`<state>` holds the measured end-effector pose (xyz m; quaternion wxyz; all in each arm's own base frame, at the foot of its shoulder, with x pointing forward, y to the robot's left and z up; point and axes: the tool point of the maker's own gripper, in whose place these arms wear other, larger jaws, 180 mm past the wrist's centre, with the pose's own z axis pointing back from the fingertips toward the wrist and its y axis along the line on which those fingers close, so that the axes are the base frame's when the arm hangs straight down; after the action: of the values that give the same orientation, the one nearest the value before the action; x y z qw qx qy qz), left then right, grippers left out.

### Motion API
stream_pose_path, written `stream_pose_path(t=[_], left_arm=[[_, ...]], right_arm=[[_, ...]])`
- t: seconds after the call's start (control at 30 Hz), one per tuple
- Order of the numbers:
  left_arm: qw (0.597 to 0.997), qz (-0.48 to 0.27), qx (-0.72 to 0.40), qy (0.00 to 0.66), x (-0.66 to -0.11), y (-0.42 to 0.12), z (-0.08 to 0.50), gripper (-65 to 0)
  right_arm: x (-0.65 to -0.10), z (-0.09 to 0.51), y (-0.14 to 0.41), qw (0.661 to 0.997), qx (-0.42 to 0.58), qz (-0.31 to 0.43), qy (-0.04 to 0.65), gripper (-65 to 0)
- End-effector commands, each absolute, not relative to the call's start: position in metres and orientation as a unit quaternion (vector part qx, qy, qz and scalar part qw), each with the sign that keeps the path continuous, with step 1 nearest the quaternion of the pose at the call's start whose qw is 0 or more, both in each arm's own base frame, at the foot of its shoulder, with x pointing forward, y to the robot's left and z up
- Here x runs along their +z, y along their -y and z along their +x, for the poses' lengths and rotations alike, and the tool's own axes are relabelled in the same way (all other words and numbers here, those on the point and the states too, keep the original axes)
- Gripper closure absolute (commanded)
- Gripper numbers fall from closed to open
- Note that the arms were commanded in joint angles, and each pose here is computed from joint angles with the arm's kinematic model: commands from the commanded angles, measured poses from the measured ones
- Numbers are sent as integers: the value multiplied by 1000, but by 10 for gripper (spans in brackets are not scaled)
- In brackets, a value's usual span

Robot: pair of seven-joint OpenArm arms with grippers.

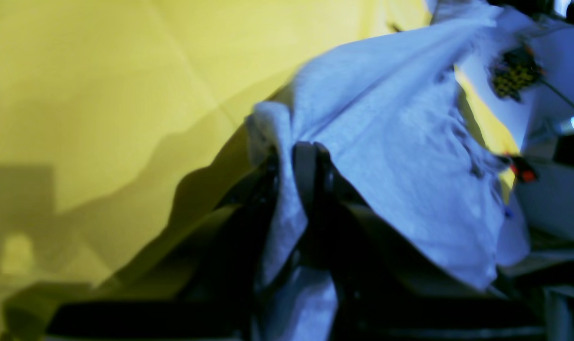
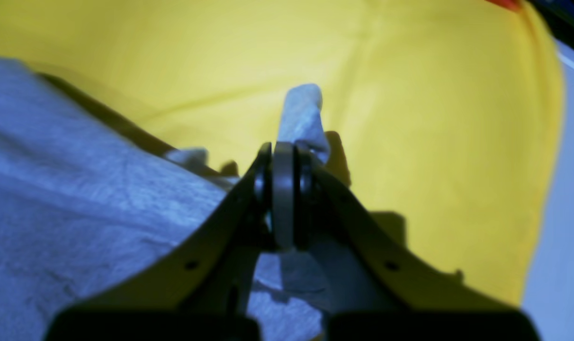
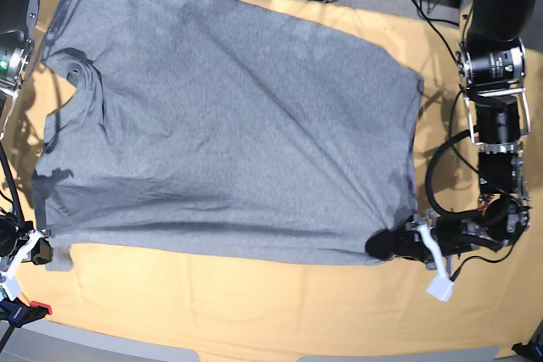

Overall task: Layout the t-shirt on the table in an organized manner, then fold the t-shirt properly
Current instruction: 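Grasp the opposite hem corner with the left gripper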

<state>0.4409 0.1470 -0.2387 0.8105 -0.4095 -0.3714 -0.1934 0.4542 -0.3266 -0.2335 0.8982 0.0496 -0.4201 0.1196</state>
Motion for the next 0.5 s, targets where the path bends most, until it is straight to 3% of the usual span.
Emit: stream_pose_path(t=[0.0,0.1,0.3,0.47], left_arm=[[797,-411,-205,393,-215,-152,446,0],[803,-416,-213,370,-222,-152,437,0],[789,-479,-162,350,-234,-144,420,0],[791,-498,-137,329,-253,-145,406,0]], right_arm=[[-206,461,333,883,121,43,451,0],[-210,459,324,883,134,59,447,0],[-255,435,314,927,128,68,347,0],[-276,419,310,940,141,71,303,0]])
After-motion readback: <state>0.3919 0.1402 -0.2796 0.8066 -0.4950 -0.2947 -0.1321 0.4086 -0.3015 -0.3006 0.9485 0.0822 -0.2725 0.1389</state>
